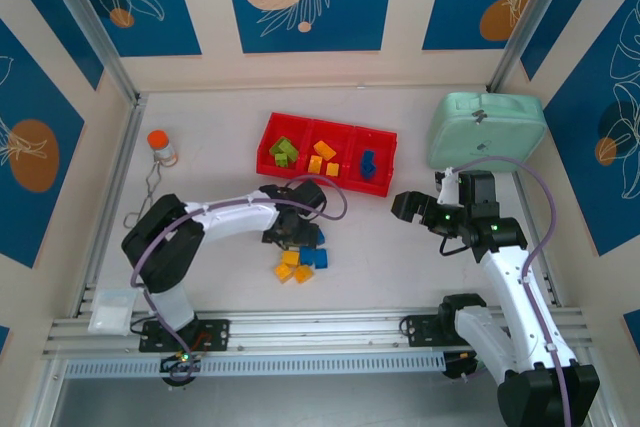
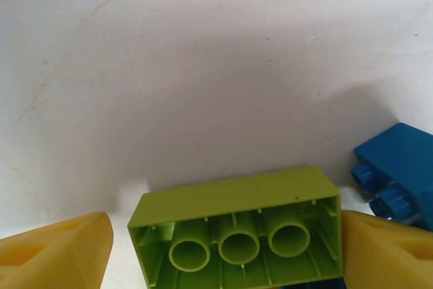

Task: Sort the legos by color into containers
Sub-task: Pick up the lego from the middle-left of the table.

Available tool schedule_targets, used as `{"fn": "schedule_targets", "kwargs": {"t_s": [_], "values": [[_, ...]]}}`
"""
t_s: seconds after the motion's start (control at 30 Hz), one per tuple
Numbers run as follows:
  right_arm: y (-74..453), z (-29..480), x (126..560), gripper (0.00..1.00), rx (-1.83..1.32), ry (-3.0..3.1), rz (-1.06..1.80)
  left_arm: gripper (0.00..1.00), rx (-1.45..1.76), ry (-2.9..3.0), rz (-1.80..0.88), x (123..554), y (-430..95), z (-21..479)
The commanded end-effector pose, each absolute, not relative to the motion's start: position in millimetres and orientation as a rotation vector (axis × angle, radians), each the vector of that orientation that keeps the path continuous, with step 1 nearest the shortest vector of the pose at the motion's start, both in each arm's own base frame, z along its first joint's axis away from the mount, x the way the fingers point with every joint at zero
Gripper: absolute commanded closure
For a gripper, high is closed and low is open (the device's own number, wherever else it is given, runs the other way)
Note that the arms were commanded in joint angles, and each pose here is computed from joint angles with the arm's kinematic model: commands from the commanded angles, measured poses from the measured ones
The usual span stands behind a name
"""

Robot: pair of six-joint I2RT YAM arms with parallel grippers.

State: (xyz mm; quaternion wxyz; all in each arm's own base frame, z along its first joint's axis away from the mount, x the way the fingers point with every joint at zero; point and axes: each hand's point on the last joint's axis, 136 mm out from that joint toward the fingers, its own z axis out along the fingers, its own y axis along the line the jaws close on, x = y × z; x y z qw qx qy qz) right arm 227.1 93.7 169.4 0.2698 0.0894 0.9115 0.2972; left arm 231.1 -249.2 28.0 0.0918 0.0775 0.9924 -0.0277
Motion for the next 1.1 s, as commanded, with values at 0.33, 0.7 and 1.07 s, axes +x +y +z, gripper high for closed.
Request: {"fn": "schedule_targets", "kwargs": {"t_s": [0.33, 0.7, 1.07], "values": [[98.1, 167.1, 223.5, 0.01, 0.236, 2.468, 0.830, 0.37, 0.239, 2.986, 0.006, 230.6, -245.7, 4.5], [97.9, 165.2, 223.9, 0.01, 0.239, 2.475, 0.826, 0.46, 0.228, 2.941, 0.045, 243.8, -237.4, 26.3], [97.3, 165.1, 224.4, 0.01, 0.243, 2.476, 0.825, 0.46, 0.214, 2.766, 0.044, 303.6, -217.7, 108.1]]}}
